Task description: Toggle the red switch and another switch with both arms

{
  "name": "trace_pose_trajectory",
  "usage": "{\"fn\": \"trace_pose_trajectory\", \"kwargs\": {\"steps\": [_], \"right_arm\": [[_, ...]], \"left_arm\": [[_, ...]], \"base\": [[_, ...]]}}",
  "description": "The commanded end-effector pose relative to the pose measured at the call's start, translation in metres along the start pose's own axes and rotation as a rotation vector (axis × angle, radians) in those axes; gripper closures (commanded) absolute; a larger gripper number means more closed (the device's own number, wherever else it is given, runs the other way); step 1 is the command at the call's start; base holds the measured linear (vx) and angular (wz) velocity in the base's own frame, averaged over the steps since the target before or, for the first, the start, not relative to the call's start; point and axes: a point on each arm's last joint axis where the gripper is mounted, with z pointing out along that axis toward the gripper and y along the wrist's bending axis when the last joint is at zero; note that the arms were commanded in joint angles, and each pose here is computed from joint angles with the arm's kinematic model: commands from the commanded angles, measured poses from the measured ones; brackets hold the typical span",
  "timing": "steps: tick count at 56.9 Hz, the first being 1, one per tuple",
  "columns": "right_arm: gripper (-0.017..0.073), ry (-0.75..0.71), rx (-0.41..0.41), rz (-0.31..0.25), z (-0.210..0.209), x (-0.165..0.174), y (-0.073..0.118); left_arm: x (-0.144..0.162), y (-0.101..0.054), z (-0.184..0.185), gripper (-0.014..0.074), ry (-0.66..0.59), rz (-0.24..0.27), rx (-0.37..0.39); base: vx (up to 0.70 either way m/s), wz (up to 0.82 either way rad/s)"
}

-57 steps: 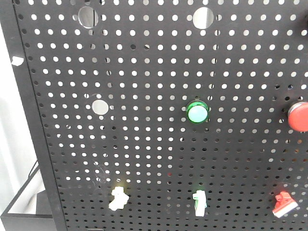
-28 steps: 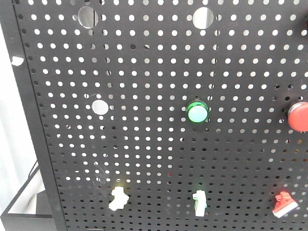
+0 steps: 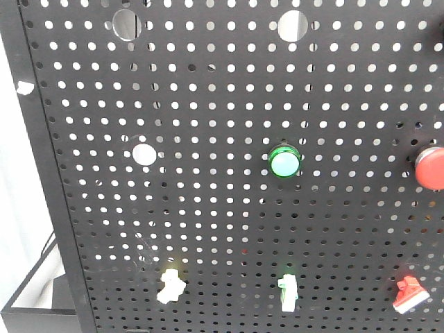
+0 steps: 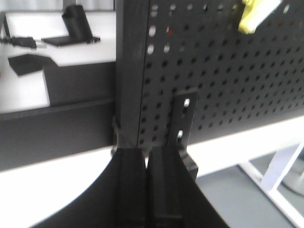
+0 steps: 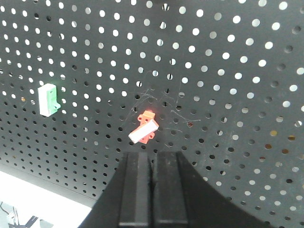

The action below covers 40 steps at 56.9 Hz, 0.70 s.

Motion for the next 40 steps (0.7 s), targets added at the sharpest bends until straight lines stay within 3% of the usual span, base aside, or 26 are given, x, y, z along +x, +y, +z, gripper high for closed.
{"fn": "trace_pose_trajectory", "kwargs": {"steps": [1, 4, 7, 9, 11, 20, 27, 32, 40], "right_arm": [[0.0566, -0.090, 0.035, -0.004, -0.002, -0.015, -0.004], [0.0566, -0.090, 0.035, -0.004, -0.002, -0.015, -0.004], [0.0566, -0.090, 0.035, -0.004, -0.002, -0.015, -0.004], [0.0566, -0.090, 0.035, -0.004, -0.002, -0.015, -0.004], [0.0566, -0.090, 0.035, -0.004, -0.002, -0.015, -0.004], [0.0566, -0.091, 0.036, -0.005, -0.002, -0.015, -0.004], [0.0566, -0.091, 0.036, -0.005, -0.002, -0.015, -0.004], [0.0566, -0.091, 0.036, -0.005, -0.002, -0.015, -0.004], [0.0566, -0.091, 0.036, -0.005, -0.002, -0.015, -0.004]], "left_arm": [[-0.003, -0.003, 0.000, 0.0591, -0.006, 0.045, 0.028], [-0.001, -0.003, 0.000, 0.0591, -0.004, 0.148, 0.035], [-0.002, -0.005, 0.000, 0.0591, -0.005, 0.299, 0.053], [-0.002, -0.006, 0.000, 0.0591, -0.004, 0.366, 0.064], [-0.002, -0.006, 0.000, 0.0591, -0.002, 0.396, 0.066], [-0.005, -0.001, 0.000, 0.0591, -0.029, 0.329, 0.002], [-0.013, 0.007, -0.001, 0.0591, -0.144, 0.275, -0.088], [-0.010, 0.015, -0.003, 0.0591, -0.232, 0.163, -0.160], [0.013, 0.025, -0.015, 0.0591, -0.344, 0.062, -0.240]], "base": [[0.00, 0.00], [0.00, 0.00], [0.00, 0.00], [0.00, 0.00], [0.00, 0.00], [0.00, 0.00], [0.00, 0.00], [0.00, 0.00], [0.00, 0.00]]}}
